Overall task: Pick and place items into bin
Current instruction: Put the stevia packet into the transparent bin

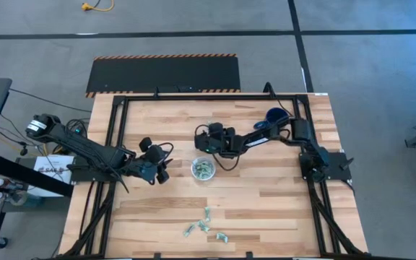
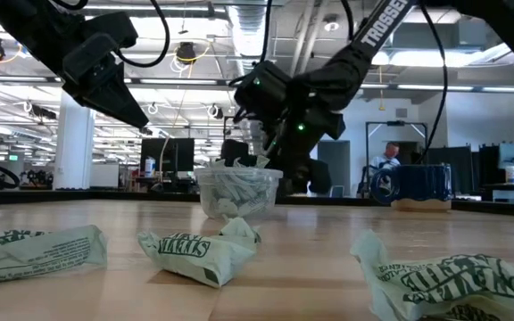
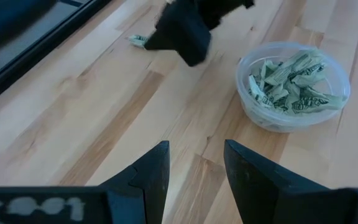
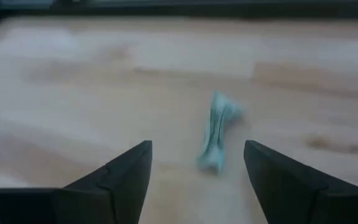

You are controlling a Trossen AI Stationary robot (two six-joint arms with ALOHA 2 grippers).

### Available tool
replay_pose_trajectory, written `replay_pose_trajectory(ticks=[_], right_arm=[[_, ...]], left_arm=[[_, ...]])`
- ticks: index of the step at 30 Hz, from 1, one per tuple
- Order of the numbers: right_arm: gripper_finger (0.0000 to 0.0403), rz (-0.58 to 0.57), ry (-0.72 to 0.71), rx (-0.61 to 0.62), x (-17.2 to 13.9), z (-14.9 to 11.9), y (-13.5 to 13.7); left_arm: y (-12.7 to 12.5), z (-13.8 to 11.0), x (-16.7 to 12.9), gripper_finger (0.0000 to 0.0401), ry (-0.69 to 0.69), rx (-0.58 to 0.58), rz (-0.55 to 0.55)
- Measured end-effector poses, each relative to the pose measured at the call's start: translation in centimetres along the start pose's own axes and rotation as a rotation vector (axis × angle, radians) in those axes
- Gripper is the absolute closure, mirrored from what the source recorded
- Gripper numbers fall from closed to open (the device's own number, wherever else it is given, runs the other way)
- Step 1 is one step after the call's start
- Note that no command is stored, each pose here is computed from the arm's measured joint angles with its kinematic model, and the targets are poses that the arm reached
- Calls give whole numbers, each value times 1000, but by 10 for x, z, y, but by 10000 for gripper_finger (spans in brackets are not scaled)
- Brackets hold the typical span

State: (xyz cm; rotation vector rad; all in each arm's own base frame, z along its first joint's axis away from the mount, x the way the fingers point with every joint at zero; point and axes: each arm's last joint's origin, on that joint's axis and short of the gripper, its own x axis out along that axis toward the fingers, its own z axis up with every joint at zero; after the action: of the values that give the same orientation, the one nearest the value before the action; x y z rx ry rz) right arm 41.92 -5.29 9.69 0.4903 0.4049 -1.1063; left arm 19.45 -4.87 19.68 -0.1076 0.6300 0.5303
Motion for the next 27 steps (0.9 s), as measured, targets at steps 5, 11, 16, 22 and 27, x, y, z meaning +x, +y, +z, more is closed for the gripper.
replay_pose_trajectory(ticks=[5, 11, 16, 22, 27], right_arm=[[153, -2, 7, 22, 7, 9, -3], [154, -26, 53, 29, 18, -1, -10], [154, -35, 27, 60, 23, -7, -9], [154, -50, 0, 69, 27, -11, -10], [155, -44, -13, 74, 28, -9, -9]], left_arm=[[0, 0, 0, 257, -3, -2, -1], [0, 1, 0, 257, -7, -12, -2], [-1, 1, 0, 257, -8, -20, -3], [0, 1, 0, 257, -9, -20, -3], [0, 1, 0, 257, -9, -20, -2]])
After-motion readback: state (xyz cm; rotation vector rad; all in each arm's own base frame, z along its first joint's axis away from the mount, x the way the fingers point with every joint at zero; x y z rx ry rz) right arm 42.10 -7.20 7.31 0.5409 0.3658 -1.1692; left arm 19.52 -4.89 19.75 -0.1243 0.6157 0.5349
